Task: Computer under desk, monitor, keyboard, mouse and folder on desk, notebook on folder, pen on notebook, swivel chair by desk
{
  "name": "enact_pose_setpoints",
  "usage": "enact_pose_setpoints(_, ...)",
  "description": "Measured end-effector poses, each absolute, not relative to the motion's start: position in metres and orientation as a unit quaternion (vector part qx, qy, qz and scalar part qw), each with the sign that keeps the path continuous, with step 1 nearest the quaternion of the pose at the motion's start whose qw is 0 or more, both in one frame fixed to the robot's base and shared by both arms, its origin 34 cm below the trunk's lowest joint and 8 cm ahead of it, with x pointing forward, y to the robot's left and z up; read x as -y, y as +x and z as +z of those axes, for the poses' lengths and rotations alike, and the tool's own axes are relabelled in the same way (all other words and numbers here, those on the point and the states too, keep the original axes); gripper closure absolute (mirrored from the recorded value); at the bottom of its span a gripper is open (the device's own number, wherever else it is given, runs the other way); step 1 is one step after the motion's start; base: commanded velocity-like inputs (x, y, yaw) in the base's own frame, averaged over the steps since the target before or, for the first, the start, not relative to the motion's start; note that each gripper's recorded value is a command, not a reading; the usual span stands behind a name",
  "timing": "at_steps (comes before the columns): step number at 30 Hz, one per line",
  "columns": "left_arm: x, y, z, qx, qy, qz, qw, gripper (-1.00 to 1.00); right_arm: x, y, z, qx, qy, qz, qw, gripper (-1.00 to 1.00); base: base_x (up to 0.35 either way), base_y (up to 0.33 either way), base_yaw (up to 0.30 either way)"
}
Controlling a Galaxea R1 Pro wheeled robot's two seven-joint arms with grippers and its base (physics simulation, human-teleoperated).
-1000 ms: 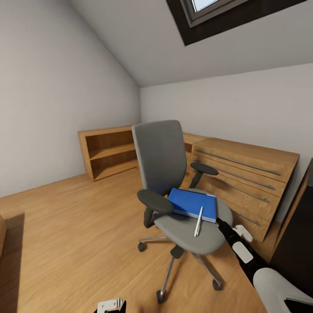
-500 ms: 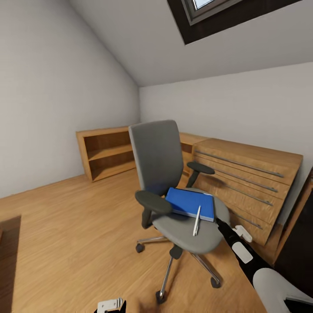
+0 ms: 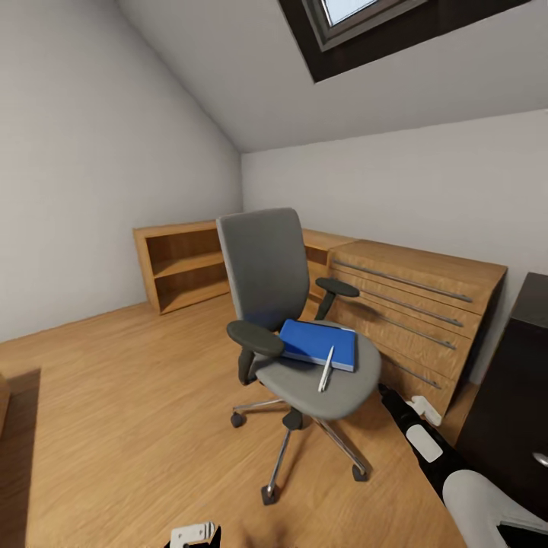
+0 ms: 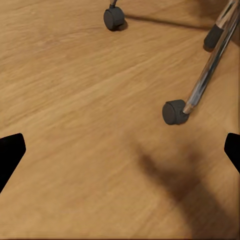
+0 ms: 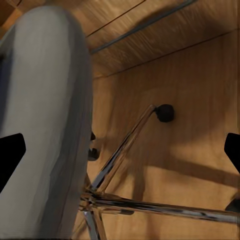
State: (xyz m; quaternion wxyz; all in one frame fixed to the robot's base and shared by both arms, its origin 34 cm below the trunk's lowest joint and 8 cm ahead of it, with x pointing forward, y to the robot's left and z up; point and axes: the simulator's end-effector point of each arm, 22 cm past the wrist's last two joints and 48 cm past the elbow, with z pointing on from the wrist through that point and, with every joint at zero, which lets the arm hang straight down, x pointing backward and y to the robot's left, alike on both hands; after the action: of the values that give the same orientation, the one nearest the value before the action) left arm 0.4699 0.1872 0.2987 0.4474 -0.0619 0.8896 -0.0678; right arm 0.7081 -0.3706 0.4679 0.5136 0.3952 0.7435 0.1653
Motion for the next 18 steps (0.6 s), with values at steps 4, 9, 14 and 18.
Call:
enact_pose_setpoints(4,-0.187,0.47,0.299,-0.89,-0.062,-0.068,0.447,-1.0,0.37,0.708,0.468,-0.744,0.395,0.166,0.514,-1.0,-0.017,-0.012,0.013)
enact_pose_setpoints(9,-0.187,0.47,0.299,-0.889,-0.062,-0.068,0.448,-1.0,0.366,0.709,0.467,-0.745,0.393,0.167,0.513,-1.0,-0.005,-0.003,0.099)
enact_pose_setpoints(14,-0.187,0.47,0.299,-0.889,-0.062,-0.068,0.448,-1.0,0.361,0.709,0.467,-0.745,0.392,0.171,0.512,-1.0,-0.001,-0.001,0.152)
enact_pose_setpoints(18,-0.187,0.47,0.299,-0.89,-0.062,-0.068,0.447,-1.0,0.36,0.71,0.467,-0.745,0.391,0.171,0.512,-1.0,0.0,0.0,0.125)
